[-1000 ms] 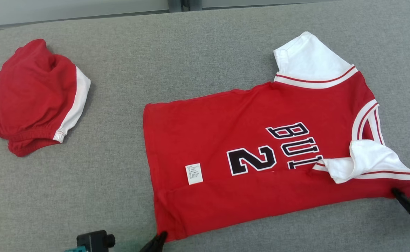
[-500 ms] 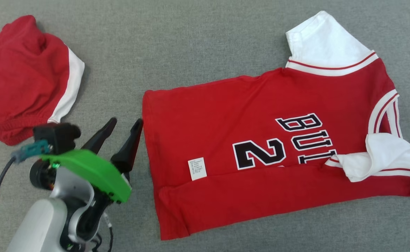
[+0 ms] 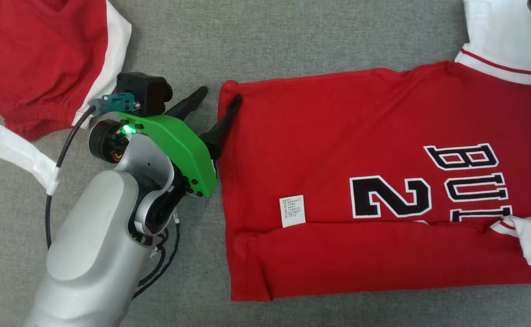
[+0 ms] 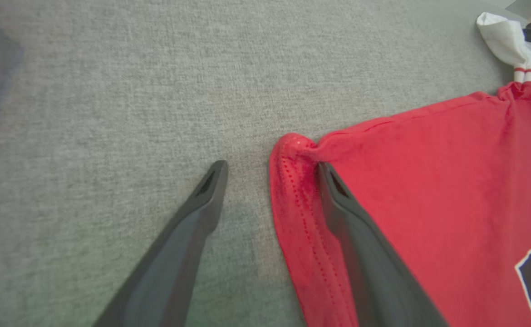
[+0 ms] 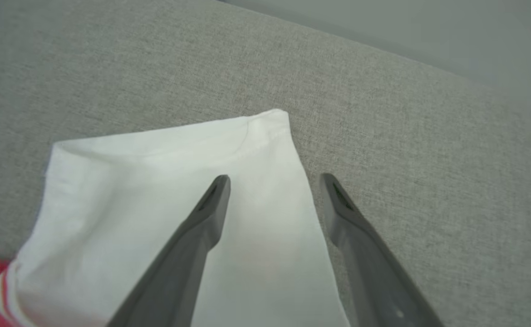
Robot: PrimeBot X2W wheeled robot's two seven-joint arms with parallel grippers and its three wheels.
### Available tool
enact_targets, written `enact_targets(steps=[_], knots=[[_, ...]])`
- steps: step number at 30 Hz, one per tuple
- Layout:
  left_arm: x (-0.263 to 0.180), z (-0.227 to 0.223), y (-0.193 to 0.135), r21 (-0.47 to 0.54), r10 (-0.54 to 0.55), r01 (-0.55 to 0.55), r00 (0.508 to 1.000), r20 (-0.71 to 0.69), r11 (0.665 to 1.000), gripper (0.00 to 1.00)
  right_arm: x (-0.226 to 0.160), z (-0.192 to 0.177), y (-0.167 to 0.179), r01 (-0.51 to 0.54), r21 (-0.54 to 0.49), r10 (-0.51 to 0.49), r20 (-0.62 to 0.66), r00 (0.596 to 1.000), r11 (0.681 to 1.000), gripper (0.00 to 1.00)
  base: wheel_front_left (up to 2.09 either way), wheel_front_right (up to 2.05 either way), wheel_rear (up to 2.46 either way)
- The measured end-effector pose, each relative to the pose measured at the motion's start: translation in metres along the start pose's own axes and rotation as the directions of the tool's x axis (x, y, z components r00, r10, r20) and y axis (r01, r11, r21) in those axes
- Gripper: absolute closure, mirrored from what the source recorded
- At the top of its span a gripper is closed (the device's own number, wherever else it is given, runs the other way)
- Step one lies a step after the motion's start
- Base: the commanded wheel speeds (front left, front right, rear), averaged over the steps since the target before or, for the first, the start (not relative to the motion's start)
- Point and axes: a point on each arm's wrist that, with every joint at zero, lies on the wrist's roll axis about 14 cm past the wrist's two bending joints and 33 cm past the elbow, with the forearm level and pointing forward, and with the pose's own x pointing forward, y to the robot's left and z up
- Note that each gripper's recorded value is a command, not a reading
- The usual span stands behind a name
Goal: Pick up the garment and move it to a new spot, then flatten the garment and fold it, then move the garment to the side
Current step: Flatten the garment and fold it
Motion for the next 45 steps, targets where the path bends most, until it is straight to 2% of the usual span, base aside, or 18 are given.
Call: enact_targets(steps=[7, 8, 9, 10, 11, 15, 19, 24, 32, 38, 45], knots=[[0.003, -0.007, 0.002, -0.012, -0.021, 0.021, 0.999, -0.029, 1.0, 0.0, 0.028, -0.011, 0.011, -0.039, -0.013, 0.039, -0.052, 0.998, 0.999, 0.0, 0.0, 0.0, 0.0], [0.003, -0.007, 0.001, -0.011, -0.028, 0.028, 0.999, -0.032, 1.0, 0.11, 0.028, -0.012, 0.012, -0.043, -0.012, 0.042, -0.056, 0.998, 0.999, 0.0, 0.0, 0.0, 0.0], [0.003, -0.007, -0.001, -0.02, -0.037, 0.036, 0.999, -0.035, 0.999, 0.48, 0.028, -0.012, 0.013, -0.047, -0.013, 0.046, -0.06, 0.997, 0.999, 0.0, 0.0, 0.0, 0.0], [0.004, -0.008, -0.002, -0.021, -0.047, 0.046, 0.998, -0.041, 0.999, 0.91, 0.028, -0.012, 0.014, -0.053, -0.011, 0.052, -0.063, 0.997, 0.999, 0.62, 0.0, 0.0, 0.0], [0.004, -0.008, -0.003, -0.02, -0.052, 0.051, 0.998, -0.046, 0.998, 1.0, 0.028, -0.011, 0.015, -0.059, -0.006, 0.059, -0.059, 0.997, 0.998, 1.0, 0.0, 0.0, 0.0], [0.005, -0.01, -0.01, -0.017, -0.083, 0.082, 0.995, -0.058, 0.997, 1.0, 0.028, -0.005, 0.025, -0.099, 0.019, 0.099, -0.016, 0.995, 0.995, 1.0, 0.0, 0.0, 0.0], [0.007, 0.002, -0.01, -0.021, -0.089, 0.089, 0.996, -0.003, 0.996, 1.0, 0.019, 0.022, 0.019, -0.107, 0.052, 0.1, 0.117, 0.988, 0.993, 1.0, 0.0, 0.0, 0.0], [-0.001, 0.025, -0.009, -0.018, -0.083, 0.085, 0.992, 0.09, 0.996, 1.0, -0.011, 0.05, 0.003, -0.102, 0.071, 0.08, 0.264, 0.961, 0.992, 1.0, 0.0, 0.0, 0.0], [-0.038, 0.025, -0.029, -0.068, -0.102, 0.117, 0.976, 0.194, 0.991, 1.0, -0.07, 0.016, 0.012, -0.14, 0.122, 0.093, 0.326, 0.941, 0.983, 1.0, 0.0, 0.0, 0.0], [-0.068, 0.02, -0.042, -0.115, -0.093, 0.125, 0.962, 0.255, 0.985, 1.0, -0.126, -0.014, 0.004, -0.104, 0.198, 0.022, 0.376, 0.926, 0.975, 1.0, 0.0, 0.0, 0.0], [-0.091, 0.008, -0.059, -0.144, -0.101, 0.148, 0.952, 0.288, 0.978, 1.0, -0.169, -0.06, 0.023, -0.104, 0.307, -0.013, 0.357, 0.934, 0.946, 1.0, 0.0, 0.0, 0.0]])
